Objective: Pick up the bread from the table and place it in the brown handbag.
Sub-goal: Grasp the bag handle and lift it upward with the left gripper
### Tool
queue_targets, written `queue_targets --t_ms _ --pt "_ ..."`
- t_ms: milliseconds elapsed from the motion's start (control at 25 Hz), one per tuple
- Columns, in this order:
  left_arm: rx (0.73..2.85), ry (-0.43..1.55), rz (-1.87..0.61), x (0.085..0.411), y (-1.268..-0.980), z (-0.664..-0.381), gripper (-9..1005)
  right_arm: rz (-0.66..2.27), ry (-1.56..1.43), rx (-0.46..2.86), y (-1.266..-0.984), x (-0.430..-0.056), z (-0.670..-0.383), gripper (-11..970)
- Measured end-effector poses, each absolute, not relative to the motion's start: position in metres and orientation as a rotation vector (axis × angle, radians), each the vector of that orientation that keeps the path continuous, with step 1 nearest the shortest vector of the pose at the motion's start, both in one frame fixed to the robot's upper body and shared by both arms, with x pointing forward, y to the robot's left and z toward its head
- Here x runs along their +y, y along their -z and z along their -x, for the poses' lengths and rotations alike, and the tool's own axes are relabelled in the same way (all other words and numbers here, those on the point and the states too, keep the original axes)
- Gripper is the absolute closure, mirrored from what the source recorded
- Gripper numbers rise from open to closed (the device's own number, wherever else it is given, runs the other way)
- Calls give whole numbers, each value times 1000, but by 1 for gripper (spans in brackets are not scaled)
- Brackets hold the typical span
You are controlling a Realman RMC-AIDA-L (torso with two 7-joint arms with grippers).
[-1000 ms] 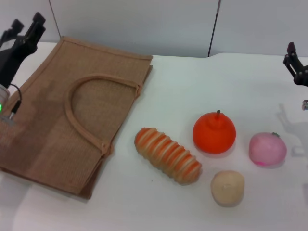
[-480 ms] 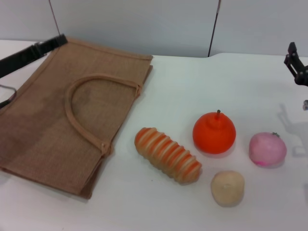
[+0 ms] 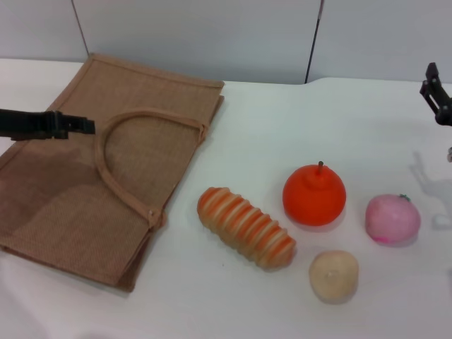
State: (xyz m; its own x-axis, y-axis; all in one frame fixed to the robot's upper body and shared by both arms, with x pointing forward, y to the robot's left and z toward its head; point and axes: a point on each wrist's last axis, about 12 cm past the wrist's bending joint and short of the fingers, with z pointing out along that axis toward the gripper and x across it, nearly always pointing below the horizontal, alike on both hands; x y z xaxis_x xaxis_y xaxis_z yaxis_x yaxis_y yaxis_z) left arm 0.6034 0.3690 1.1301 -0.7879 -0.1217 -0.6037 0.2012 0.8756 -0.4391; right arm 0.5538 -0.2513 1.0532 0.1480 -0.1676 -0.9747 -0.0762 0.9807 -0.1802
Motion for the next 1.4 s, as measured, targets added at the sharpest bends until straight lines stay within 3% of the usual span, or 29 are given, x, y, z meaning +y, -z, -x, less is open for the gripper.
queue_targets --t_ms 600,1400 --pt "2527 584 -138 351 -1121 -615 327 202 68 1418 -1054 -252 -554 54" --pt "2532 513 -175 334 -1107 -633 332 199 63 1414 -1055 -250 -555 55"
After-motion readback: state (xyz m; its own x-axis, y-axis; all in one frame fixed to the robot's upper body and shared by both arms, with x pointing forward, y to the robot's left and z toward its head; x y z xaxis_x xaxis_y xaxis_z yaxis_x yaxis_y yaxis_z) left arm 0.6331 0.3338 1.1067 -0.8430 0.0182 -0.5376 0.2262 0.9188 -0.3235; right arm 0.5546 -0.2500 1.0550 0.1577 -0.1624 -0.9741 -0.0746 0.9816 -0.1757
